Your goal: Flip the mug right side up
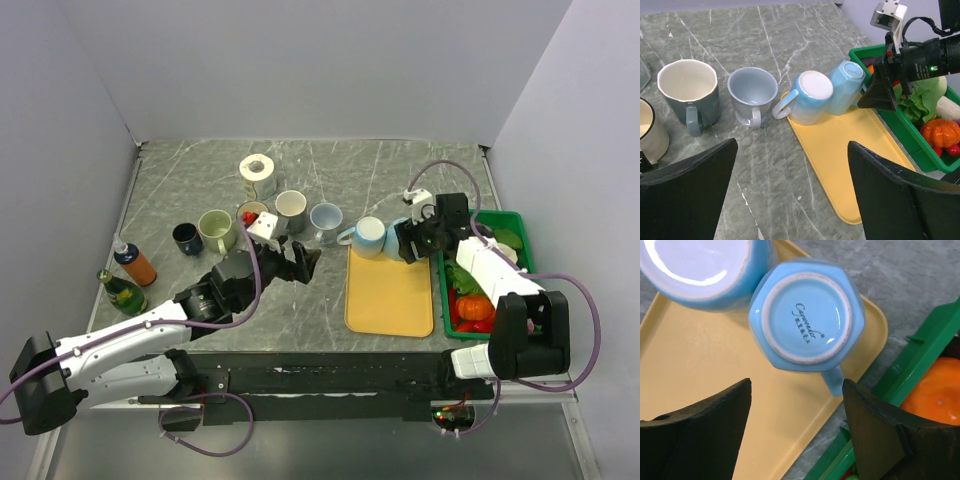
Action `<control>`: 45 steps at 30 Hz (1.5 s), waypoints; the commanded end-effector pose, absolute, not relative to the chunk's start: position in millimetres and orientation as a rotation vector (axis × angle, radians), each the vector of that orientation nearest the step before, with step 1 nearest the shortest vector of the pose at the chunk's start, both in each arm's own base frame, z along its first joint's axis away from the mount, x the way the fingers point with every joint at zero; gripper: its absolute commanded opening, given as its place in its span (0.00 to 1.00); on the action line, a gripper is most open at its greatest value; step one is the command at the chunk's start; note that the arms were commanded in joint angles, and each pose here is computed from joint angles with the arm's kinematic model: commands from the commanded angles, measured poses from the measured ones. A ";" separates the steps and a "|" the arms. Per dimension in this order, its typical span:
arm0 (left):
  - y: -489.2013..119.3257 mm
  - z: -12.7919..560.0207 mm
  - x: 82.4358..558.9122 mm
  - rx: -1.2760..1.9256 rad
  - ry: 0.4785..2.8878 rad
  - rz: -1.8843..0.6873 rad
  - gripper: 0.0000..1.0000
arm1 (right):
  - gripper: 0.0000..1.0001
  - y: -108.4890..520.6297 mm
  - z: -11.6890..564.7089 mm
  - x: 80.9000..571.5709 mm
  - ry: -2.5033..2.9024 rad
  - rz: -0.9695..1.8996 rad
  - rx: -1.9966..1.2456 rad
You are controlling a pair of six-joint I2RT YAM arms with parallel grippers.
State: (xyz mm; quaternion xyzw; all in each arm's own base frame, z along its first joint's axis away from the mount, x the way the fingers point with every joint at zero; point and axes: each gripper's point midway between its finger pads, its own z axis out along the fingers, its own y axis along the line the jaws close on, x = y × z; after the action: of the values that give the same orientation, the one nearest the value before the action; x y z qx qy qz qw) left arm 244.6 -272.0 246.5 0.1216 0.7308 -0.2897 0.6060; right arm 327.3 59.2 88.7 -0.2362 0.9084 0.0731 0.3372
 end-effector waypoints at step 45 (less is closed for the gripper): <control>-257.4 258.0 242.3 0.169 1.629 -0.641 0.96 | 0.45 42.6 70.4 344.5 2.358 0.254 -0.569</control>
State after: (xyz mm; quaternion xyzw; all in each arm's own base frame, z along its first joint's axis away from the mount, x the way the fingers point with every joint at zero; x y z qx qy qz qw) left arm 239.8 -256.4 244.4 0.0842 0.7257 -0.2756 0.6247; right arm 335.8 37.8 58.9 -0.2107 0.9193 0.0987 0.3174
